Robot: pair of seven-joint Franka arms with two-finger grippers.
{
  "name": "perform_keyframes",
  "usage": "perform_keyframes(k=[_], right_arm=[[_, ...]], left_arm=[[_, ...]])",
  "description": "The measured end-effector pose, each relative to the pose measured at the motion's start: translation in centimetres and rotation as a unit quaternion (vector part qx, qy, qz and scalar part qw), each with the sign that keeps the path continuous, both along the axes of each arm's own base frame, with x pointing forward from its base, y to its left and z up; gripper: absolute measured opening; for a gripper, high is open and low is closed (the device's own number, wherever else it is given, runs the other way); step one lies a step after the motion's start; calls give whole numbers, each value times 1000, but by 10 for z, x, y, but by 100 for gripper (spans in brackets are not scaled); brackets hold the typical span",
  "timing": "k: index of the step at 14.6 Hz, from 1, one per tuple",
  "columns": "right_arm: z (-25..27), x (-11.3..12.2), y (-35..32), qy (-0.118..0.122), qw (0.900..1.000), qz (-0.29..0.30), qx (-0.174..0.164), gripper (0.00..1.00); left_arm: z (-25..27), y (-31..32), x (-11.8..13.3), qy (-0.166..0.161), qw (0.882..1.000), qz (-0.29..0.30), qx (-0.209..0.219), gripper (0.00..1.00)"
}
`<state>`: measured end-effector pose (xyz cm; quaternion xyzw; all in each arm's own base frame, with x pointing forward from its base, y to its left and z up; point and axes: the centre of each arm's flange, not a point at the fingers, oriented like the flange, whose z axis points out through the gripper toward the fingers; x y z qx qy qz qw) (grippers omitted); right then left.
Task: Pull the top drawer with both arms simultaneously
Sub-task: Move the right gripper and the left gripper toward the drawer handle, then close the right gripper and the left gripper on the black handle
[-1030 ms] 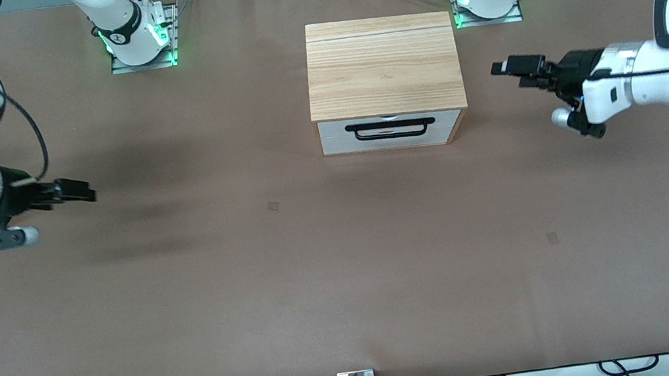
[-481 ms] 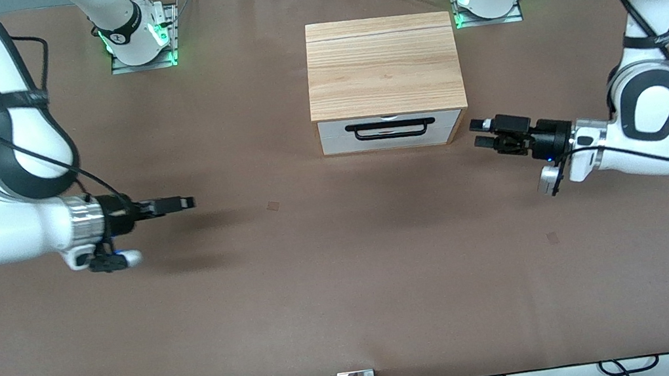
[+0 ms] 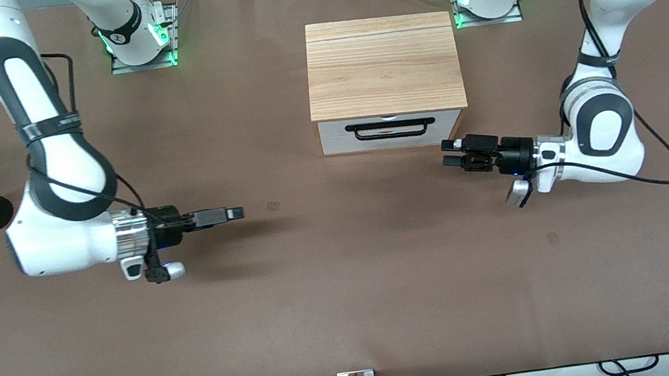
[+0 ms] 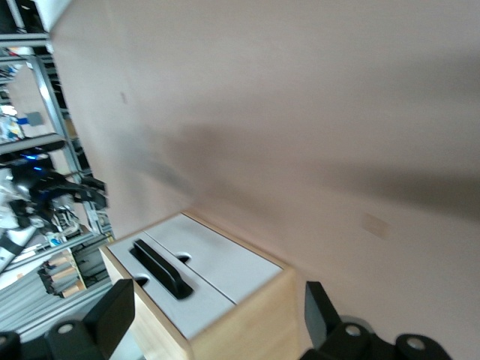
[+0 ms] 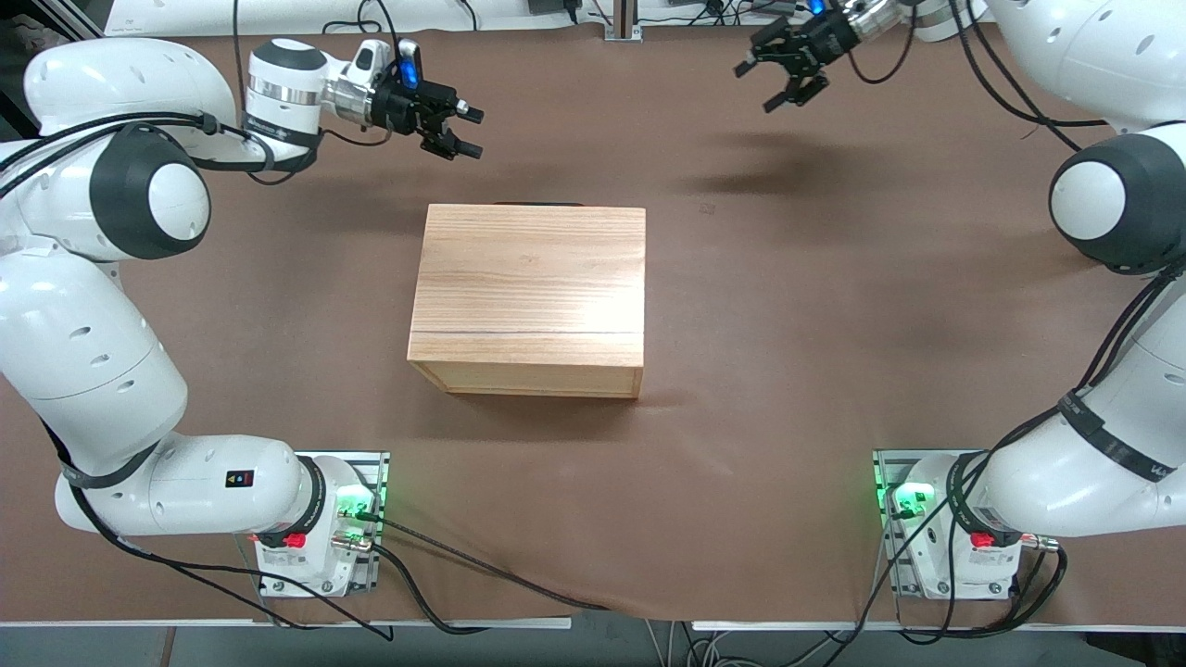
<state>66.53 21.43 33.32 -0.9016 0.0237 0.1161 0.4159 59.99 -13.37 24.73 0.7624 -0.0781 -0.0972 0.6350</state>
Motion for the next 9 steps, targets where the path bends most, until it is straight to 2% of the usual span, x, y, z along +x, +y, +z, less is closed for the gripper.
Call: perform_keyframes(k=[3,5,7,9], right_arm=[[-12,-13,45,-35,999,-19,11,100],[-30,-29,71,-59,998,-14,27,100],[-51,-47,79,-68,997,-1,47,100],[-68,-69,75,-95,990,-6,105,100]], left_arm=[[-20,-13,-5,-10,1000,5,-17,100],[-37,-16,-19,-9,999,14,-36,100],[-63,-32,-51,-1,997,24,-68,100],[-84,-43,-82,8,996,30,-87,100]])
